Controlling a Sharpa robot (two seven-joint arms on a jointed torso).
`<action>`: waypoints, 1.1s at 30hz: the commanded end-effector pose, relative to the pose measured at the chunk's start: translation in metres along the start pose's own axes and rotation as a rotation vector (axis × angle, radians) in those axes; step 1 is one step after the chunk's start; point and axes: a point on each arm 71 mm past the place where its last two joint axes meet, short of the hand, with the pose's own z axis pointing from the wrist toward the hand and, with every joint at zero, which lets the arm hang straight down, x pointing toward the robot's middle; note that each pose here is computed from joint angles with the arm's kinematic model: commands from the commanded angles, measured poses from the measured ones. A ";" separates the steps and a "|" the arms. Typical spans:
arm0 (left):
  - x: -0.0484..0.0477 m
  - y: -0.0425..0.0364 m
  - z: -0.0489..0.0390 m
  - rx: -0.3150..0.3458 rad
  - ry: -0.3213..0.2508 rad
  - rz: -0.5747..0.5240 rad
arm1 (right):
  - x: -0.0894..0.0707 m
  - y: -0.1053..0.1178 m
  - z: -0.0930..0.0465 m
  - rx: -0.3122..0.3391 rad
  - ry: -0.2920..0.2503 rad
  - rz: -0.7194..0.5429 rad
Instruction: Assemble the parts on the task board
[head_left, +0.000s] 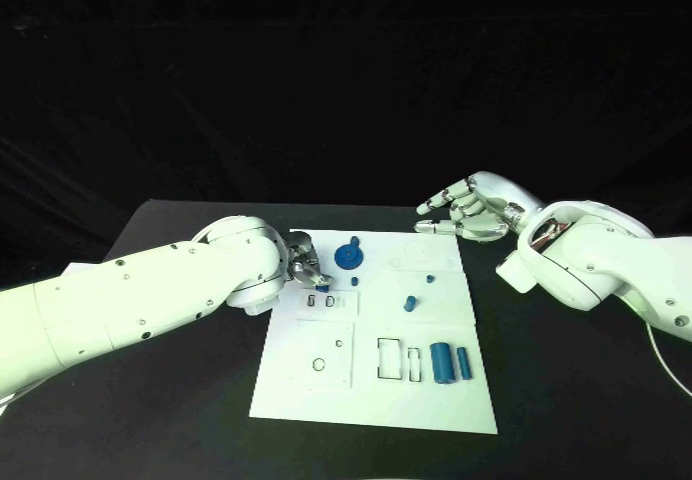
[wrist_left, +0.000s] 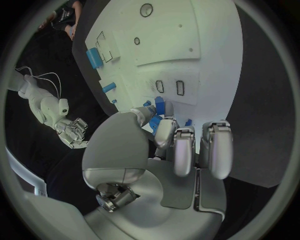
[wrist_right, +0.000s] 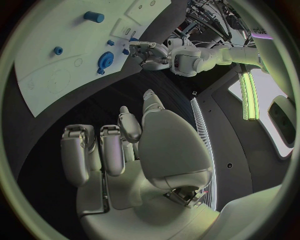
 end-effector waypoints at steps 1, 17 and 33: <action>0.0013 -0.0027 -0.0003 0.019 -0.031 0.005 | 0.001 0.000 0.000 -0.009 0.008 -0.007; 0.0199 -0.0012 0.0067 0.009 0.020 0.012 | 0.003 -0.001 0.001 -0.008 0.013 -0.005; 0.0241 -0.0032 0.0065 0.010 0.047 0.033 | 0.003 -0.003 0.001 0.000 0.015 -0.007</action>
